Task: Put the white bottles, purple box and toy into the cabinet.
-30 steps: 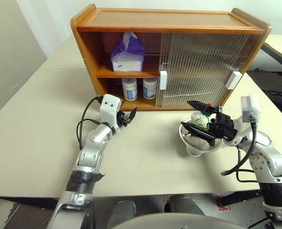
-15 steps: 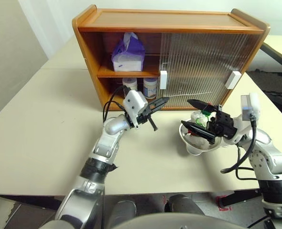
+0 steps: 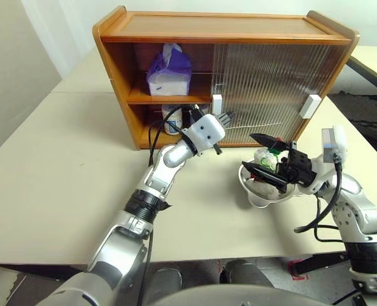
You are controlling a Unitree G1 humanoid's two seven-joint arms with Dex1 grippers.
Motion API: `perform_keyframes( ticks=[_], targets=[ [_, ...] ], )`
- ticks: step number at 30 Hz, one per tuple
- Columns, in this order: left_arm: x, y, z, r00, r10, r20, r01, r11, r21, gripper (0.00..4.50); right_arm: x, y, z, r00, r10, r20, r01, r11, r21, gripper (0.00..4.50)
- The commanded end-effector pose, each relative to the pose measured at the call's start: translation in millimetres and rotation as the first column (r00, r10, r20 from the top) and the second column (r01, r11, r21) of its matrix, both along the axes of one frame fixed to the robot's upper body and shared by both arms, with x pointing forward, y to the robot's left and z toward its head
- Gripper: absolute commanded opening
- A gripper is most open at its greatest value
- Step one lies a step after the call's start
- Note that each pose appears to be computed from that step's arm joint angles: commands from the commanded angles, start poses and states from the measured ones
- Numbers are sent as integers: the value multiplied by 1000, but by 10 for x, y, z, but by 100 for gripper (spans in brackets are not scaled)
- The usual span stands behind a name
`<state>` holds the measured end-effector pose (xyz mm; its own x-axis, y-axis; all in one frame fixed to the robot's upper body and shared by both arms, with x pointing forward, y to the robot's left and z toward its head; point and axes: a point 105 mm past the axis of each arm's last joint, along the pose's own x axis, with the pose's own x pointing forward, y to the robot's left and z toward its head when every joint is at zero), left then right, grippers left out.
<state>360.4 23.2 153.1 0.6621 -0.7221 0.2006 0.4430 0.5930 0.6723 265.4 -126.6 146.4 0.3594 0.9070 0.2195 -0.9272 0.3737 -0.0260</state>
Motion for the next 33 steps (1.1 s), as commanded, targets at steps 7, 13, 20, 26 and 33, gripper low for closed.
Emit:
perform_keyframes(
  ticks=[7, 13, 20, 26, 33],
  targets=[
    [182, 261, -36, 982, 187, -24, -188, 982, -6, 2, -24, 51, 6, 1000, 6, 6, -6, 1000, -8, 450],
    [205, 396, 8, 967, 255, -28, -256, 966, -40, 2, -33, 57, -4, 1000, 5, 3, -5, 1000, -7, 450],
    [171, 596, 33, 943, 330, -41, -332, 941, -68, 2, -18, 54, -1, 1000, 8, 7, -8, 1000, -6, 450],
    [152, 825, 43, 913, 404, -59, -408, 909, -82, 2, -29, 53, -13, 1000, 18, 4, -18, 1000, -9, 450],
    [86, 765, 97, 936, 349, -39, -351, 932, -94, 2, -33, 50, -24, 1000, 24, 0, -24, 1000, -12, 450]
  ],
)
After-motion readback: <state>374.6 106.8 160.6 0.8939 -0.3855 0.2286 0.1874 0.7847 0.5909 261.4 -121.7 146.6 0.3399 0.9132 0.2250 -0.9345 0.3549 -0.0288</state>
